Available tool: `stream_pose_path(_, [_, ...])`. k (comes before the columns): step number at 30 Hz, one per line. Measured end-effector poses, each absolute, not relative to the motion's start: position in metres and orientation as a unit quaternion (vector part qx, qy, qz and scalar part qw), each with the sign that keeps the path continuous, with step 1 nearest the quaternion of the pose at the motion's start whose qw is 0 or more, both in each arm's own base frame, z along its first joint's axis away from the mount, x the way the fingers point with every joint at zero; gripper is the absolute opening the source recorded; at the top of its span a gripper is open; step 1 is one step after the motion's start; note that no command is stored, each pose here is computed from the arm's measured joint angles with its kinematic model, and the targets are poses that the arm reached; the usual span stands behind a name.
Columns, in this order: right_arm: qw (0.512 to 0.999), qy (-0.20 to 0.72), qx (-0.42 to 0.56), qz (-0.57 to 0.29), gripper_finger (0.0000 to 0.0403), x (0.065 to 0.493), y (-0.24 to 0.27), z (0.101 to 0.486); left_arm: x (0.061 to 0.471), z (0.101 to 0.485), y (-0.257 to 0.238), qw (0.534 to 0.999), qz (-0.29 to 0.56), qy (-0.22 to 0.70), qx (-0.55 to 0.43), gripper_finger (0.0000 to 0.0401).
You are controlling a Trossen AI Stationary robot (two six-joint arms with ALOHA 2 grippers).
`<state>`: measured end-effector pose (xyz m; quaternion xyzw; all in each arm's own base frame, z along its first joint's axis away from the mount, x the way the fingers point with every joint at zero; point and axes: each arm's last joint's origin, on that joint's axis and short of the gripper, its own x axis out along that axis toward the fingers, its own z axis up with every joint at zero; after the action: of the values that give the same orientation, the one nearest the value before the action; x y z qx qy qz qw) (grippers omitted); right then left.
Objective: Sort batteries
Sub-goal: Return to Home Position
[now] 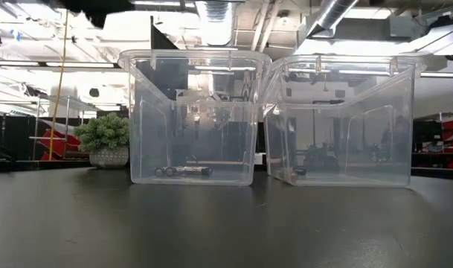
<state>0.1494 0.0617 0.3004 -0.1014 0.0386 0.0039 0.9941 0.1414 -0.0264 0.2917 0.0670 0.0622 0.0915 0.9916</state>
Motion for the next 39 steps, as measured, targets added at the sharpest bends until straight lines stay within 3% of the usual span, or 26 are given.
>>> stream_pose_path(7, [0.995, -0.023, -0.096, -0.004, 0.0002, 0.122, 0.041, 0.262, 0.132, 0.248, -0.023, 0.993, 0.091, 0.045, 0.057, 0.0001])
stream_pose_path(25, [0.995, -0.077, -0.06, 0.021, 0.0, 0.101, 0.025, 0.188, 0.108, 0.197, -0.012, 0.993, 0.113, 0.005, 0.034, 0.0])
stream_pose_path(39, [0.996, -0.055, -0.062, 0.012, 0.0, 0.094, 0.02, 0.176, 0.094, 0.181, -0.009, 0.993, 0.112, 0.001, 0.032, 0.0])
